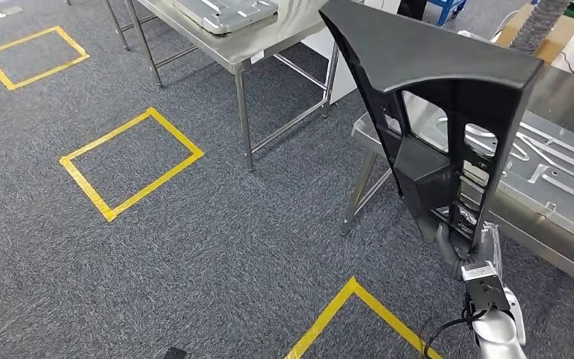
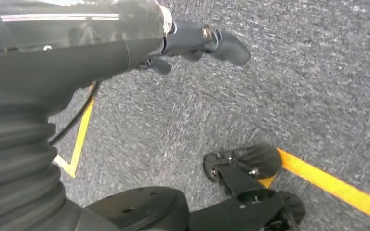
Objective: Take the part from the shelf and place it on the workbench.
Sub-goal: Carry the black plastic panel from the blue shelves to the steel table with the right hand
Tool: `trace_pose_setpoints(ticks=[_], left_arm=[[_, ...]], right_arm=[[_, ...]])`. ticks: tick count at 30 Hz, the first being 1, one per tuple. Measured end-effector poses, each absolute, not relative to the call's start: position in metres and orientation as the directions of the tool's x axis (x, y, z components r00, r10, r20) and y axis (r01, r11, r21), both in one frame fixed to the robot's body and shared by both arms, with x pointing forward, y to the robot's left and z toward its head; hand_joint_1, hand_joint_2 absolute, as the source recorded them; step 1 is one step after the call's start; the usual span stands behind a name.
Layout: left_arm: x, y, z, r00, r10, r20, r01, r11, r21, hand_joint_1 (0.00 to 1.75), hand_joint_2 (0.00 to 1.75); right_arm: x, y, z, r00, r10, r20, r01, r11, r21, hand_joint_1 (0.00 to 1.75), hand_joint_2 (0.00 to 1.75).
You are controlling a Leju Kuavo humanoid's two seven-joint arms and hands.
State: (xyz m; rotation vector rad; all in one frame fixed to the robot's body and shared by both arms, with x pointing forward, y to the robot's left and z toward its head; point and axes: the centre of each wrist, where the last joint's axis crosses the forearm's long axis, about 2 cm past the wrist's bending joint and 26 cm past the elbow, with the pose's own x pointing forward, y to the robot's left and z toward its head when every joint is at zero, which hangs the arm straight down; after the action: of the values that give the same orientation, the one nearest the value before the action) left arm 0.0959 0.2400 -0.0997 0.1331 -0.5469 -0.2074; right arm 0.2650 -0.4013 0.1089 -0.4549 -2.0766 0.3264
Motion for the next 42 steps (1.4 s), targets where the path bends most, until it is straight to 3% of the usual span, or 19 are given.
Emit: trace_pose_setpoints(ticks=[27,42], left_arm=[[0.097,0.237,-0.099,0.834,-0.243,0.495,0.183,0.969,0.167,0.0,1.75],[0.103,0.233,-0.097,0.832,-0.226,0.507,0.165,0.973,0.162,0.0,1.75]], right_arm=[[0.245,-0.412,0.124,-0.505,0.478,0.719,0.279,0.879,-0.388,1.57,1.75],[0.258,-0.411,0.135,-0.533,0.483,0.695,0.28,0.876,-0.393,1.57,1.75]])
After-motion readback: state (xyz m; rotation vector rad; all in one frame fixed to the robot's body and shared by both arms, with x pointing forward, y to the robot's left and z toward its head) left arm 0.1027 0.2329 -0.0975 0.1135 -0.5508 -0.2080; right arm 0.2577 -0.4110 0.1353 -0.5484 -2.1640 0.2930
